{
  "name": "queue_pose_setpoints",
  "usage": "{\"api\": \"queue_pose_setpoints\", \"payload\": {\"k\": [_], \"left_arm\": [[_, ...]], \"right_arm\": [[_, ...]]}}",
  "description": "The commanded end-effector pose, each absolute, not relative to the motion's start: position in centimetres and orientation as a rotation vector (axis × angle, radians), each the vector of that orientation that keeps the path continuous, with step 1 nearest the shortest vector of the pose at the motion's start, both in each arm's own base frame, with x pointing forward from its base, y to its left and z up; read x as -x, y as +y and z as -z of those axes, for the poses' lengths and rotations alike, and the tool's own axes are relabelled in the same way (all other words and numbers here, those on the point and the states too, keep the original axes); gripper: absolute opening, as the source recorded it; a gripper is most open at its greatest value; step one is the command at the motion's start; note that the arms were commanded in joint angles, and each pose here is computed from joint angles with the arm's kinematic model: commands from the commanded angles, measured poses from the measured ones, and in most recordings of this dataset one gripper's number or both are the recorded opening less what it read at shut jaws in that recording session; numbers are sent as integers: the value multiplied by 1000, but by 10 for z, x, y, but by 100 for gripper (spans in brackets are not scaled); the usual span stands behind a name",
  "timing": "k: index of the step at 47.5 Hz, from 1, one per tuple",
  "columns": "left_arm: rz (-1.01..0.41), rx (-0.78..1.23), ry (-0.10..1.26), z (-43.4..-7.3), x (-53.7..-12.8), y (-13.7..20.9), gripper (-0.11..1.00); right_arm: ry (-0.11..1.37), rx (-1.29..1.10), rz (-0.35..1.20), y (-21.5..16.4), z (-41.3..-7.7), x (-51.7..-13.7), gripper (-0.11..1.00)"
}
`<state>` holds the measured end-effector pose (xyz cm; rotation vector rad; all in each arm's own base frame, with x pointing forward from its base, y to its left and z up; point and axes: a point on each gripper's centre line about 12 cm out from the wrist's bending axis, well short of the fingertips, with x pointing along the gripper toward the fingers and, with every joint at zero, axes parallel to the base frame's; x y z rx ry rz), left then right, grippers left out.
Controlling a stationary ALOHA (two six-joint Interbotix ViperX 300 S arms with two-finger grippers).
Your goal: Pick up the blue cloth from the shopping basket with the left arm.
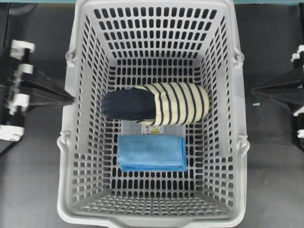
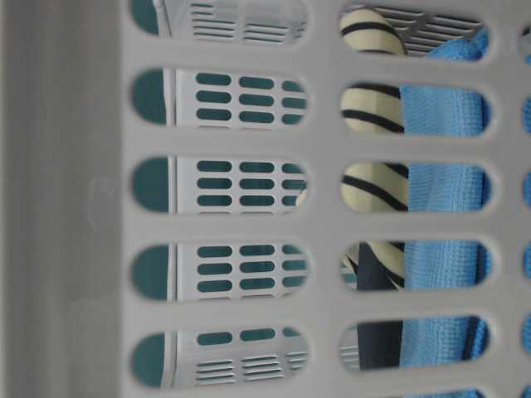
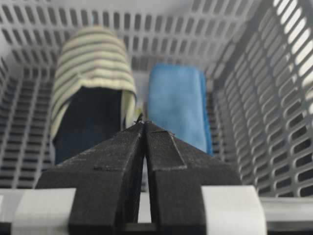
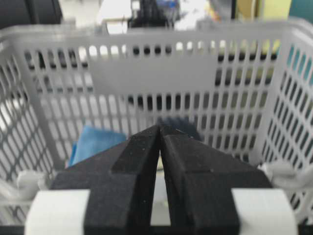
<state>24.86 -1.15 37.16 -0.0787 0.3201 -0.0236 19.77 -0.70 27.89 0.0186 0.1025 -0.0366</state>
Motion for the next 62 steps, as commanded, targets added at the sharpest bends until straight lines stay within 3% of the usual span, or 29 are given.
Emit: {"api": "queue_pose_setpoints", "payload": {"k": [1,5,12,16,28,32,47,62], "left_arm": [[24,66,386,-384,-271,-14,0],[22,59,455,-381,-289,-16,0],[19,48,551,-372,-317,-18,1],[21,45,603,-365,-333,-21,8],[58,21,751,-337,-382,-43,76],[58,24,797,-325,-395,-48,89],[74,5,918,-283,-439,-67,89],[88,-17,1028,-231,-456,-81,89]], "right_arm": [[107,-23,38,-7,-289,-200,7],[107,-23,40,-8,-291,-199,25],[113,-24,38,-7,-291,-198,69],[118,-25,40,-8,-291,-197,82],[82,-26,42,-8,-299,-190,75],[75,-32,43,-8,-300,-188,75],[76,-48,43,-8,-295,-184,75],[85,-49,45,-8,-291,-184,75]]}}
